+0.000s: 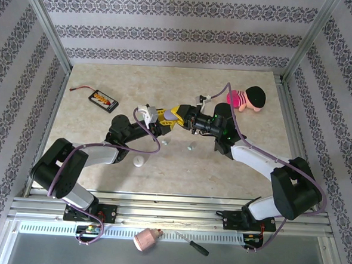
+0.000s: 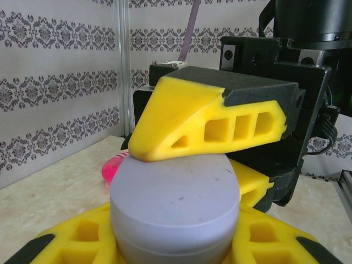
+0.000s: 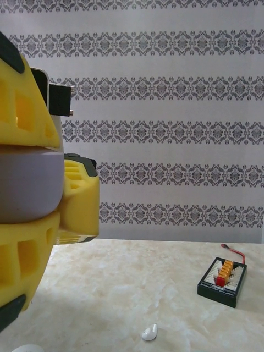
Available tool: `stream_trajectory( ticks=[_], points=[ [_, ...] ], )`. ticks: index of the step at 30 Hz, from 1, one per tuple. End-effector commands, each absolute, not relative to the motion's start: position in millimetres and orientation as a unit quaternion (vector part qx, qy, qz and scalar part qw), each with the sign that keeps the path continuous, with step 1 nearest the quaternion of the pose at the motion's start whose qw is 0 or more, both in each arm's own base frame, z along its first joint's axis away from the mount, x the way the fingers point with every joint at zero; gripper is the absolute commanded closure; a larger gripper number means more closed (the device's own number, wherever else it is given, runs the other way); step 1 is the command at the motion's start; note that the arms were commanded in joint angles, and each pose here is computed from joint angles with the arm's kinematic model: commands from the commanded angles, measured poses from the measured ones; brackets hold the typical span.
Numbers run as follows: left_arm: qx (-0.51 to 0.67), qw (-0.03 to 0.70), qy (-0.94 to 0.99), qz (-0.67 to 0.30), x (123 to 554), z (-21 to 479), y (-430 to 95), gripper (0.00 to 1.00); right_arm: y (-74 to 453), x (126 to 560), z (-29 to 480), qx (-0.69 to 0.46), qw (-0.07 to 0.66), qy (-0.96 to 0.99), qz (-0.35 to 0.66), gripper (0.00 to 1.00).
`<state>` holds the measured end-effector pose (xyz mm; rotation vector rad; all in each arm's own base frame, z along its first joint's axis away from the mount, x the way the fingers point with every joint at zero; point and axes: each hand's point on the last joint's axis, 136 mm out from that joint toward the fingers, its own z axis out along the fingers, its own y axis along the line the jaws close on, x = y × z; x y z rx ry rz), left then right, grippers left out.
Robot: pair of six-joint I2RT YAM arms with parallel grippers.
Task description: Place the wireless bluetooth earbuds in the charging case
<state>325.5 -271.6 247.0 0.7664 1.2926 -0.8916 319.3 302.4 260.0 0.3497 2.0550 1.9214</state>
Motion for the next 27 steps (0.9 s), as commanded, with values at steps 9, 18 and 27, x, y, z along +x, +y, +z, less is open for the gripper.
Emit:
stream_trajectory(
  ticks=[9, 18, 27],
  points=[
    [0.335, 0.644, 0.596, -0.342, 329, 246, -256, 0.09, 282, 357, 248, 0.123, 0.206, 0.734, 0.636, 0.79],
    [0.314, 0.614, 0.677, -0.255, 327, 216, -224, 0.01, 259, 425, 175, 0.137, 0.248, 0.801, 0.527, 0.77],
    [0.212, 0.562, 0.780, -0.176, 333, 195, -179, 0.01, 244, 481, 104, 0.142, 0.263, 0.867, 0.399, 0.76]
  ],
)
